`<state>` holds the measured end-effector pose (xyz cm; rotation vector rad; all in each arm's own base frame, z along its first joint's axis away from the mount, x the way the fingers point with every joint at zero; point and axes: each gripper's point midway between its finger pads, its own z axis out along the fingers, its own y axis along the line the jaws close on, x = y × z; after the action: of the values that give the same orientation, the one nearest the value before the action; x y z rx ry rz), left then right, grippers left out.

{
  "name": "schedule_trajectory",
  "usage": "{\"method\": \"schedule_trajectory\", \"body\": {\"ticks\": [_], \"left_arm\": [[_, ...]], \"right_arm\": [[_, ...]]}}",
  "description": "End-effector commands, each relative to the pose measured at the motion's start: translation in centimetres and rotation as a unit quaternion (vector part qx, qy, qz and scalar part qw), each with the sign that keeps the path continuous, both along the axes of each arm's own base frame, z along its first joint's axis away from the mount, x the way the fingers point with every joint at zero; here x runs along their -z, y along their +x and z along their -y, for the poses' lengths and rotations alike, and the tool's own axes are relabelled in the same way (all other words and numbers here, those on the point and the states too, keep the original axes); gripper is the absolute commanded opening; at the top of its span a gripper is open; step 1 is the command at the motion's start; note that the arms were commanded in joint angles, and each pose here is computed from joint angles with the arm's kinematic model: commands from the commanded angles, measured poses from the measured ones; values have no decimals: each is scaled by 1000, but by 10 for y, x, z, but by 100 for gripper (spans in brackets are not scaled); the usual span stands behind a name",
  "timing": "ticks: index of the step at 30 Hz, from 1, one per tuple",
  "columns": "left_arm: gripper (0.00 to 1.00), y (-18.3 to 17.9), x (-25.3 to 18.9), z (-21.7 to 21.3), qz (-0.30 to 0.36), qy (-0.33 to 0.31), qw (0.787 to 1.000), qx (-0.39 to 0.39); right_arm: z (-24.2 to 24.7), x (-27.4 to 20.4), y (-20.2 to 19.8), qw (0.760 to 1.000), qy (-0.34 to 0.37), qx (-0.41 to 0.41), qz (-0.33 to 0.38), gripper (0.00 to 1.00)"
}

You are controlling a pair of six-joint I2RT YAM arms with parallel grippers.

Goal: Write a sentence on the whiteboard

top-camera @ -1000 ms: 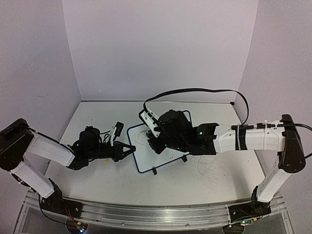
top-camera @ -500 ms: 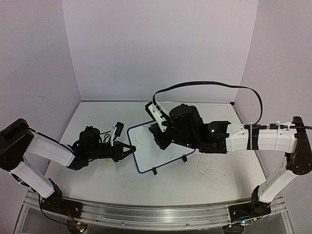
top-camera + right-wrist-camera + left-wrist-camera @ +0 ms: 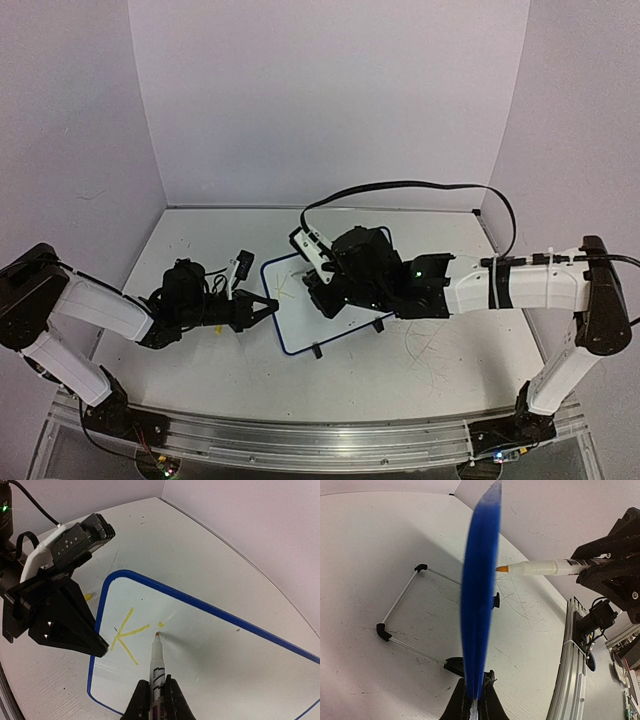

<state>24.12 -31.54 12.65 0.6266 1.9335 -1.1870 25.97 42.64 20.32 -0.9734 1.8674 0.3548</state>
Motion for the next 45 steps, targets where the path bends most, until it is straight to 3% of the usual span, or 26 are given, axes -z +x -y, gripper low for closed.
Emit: {"method": "schedule_trajectory", "body": {"ticks": [1, 45], "left_arm": [[0, 3, -4, 1, 9, 10, 1000, -4], [0, 3, -5, 2, 10, 9, 1000, -2]], "right_arm": [[-5, -23, 8, 1000, 21, 10, 16, 0], [5, 12, 0, 1000, -15, 20, -15, 0]]}}
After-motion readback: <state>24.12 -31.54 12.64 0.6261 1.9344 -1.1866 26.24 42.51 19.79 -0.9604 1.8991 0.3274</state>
